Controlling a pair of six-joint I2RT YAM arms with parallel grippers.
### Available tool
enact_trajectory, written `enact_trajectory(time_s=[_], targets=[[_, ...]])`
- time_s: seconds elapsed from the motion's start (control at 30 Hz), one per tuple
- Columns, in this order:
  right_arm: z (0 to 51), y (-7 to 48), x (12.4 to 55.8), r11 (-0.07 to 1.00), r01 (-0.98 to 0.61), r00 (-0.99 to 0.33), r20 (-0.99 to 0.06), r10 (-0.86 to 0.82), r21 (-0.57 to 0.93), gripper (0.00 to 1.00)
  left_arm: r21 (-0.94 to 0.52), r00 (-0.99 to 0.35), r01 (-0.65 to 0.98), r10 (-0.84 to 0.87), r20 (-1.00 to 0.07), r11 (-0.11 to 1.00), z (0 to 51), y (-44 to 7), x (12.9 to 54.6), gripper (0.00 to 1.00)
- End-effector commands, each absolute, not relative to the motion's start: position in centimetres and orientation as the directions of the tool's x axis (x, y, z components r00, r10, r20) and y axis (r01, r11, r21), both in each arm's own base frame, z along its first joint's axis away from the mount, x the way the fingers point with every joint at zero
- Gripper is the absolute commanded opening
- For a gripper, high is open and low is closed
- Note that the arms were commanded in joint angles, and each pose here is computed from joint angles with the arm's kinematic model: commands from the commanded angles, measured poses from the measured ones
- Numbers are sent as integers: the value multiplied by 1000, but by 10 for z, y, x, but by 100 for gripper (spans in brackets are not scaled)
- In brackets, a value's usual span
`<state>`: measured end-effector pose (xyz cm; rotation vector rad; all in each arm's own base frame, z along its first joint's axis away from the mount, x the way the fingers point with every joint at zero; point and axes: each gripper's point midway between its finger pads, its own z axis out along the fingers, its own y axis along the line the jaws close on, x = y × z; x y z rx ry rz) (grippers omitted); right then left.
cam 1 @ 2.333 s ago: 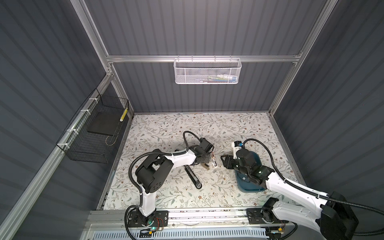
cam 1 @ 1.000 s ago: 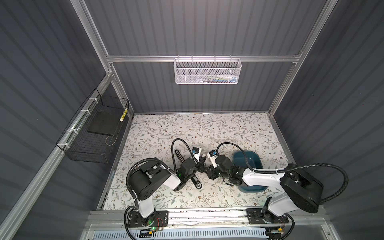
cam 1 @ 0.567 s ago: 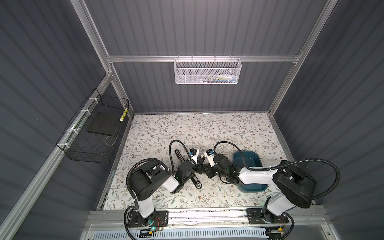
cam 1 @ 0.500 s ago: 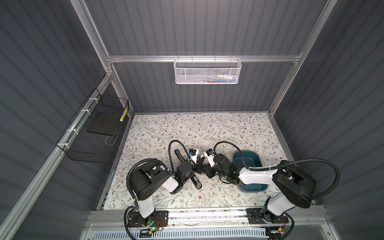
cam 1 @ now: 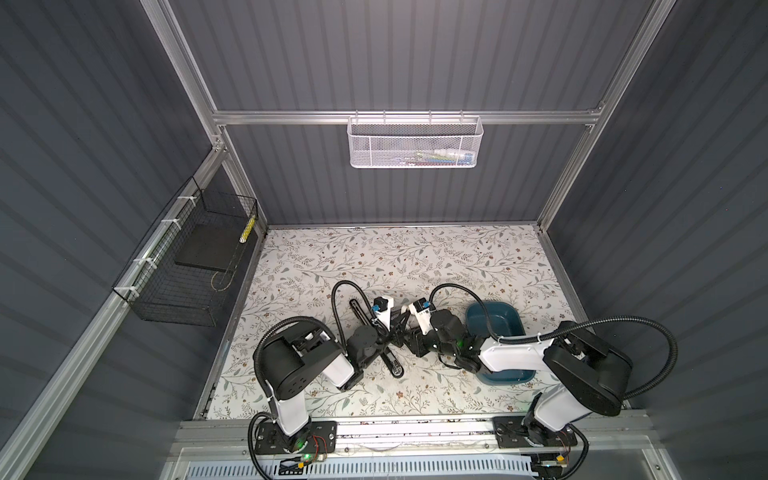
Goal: Load the staples into the stapler
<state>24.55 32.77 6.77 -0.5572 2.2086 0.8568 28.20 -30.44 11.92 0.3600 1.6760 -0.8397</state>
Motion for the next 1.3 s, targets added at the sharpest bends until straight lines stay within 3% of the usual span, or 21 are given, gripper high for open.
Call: enact_trajectory(time_s=[0.0, 0.07, 0.1, 0.27, 0.6, 0.77, 1.13, 1.27], targets=[[78, 331, 250, 687, -597, -648, -753, -110, 414, 29, -348, -269, 642, -225, -937, 683, 125, -300, 279, 22], [75, 326, 251, 708, -581, -655, -747, -113, 402, 26, -348, -271, 635, -223, -936, 690, 122, -298, 280, 27], [72, 322, 252, 723, -567, -661, -742, -113, 395, 24, -348, -275, 631, -220, -936, 693, 121, -297, 281, 37], [57, 305, 250, 783, -518, -690, -710, -144, 344, 21, -342, -265, 594, -224, -938, 728, 119, -284, 284, 98], [31, 293, 253, 871, -471, -713, -640, -285, 138, 22, -342, -300, 465, -219, -929, 817, 141, -250, 305, 100], [28, 301, 257, 879, -464, -724, -618, -305, 109, 27, -319, -345, 369, -190, -919, 873, 161, -232, 311, 100], [16, 315, 259, 898, -439, -721, -590, -363, -15, 34, -396, -396, 314, -260, -881, 863, 180, -214, 296, 100], [14, 313, 256, 898, -437, -715, -590, -375, -42, 46, -394, -430, 243, -266, -863, 886, 181, -200, 294, 100]])
